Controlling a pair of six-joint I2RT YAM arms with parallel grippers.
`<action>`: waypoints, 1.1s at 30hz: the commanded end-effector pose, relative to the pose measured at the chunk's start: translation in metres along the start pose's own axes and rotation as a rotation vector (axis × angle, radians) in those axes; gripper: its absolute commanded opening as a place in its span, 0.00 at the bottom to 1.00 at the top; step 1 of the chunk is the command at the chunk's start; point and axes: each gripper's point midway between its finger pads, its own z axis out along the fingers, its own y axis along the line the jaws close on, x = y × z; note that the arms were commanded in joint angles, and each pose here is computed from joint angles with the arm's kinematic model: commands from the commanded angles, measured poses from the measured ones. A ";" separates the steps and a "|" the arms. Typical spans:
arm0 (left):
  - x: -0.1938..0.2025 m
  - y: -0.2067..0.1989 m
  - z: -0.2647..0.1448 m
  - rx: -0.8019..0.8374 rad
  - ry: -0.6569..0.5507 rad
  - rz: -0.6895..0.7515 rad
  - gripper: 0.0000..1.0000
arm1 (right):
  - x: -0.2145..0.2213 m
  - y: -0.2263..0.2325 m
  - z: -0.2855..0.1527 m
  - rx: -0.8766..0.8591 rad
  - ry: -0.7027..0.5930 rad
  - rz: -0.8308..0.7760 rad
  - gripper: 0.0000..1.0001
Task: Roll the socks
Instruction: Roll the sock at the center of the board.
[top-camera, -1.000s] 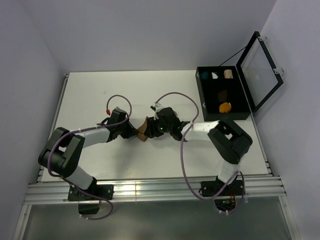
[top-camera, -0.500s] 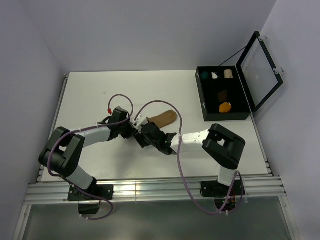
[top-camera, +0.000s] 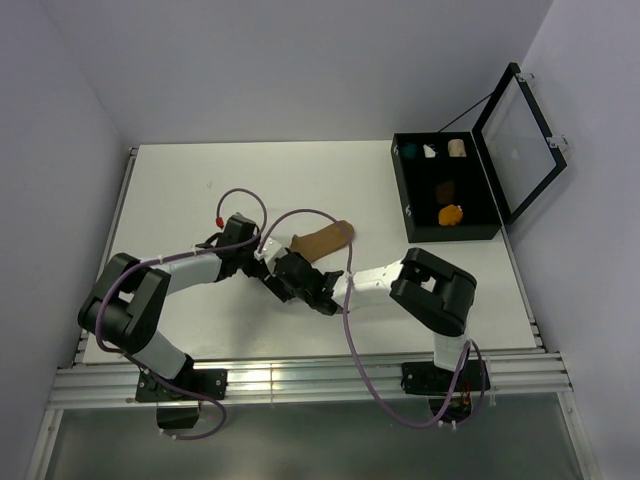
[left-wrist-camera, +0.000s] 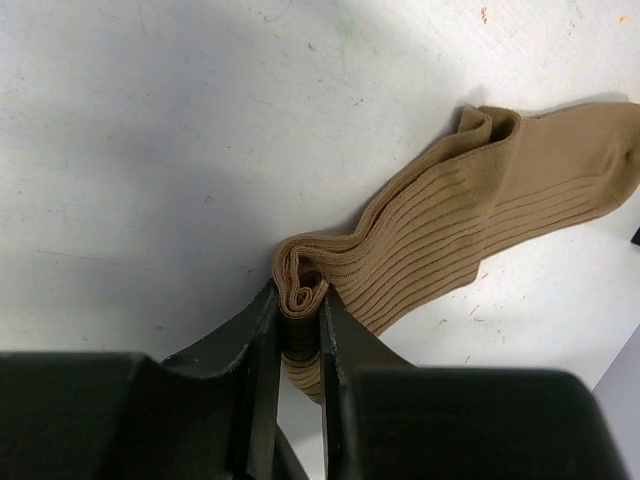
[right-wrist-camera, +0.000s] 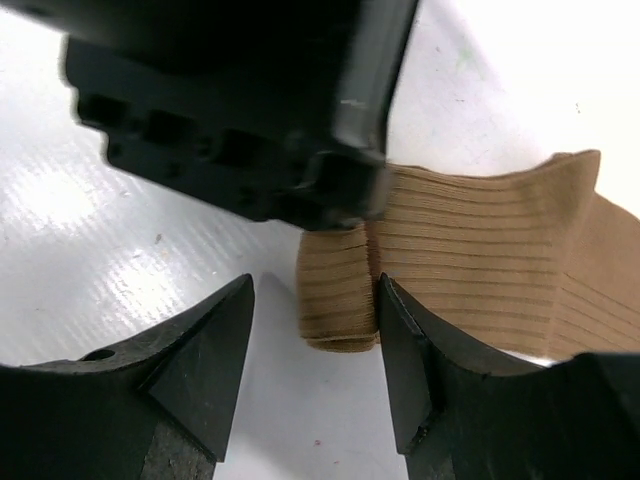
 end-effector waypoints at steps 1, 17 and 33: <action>0.011 0.011 0.003 -0.053 0.041 0.012 0.16 | -0.021 0.010 0.003 0.014 -0.054 -0.021 0.59; 0.011 0.010 0.001 -0.049 0.037 -0.005 0.15 | 0.006 0.006 0.006 0.089 0.024 -0.026 0.08; -0.002 -0.004 -0.020 0.042 -0.060 -0.114 0.38 | 0.006 0.010 -0.014 -0.375 0.042 0.525 0.00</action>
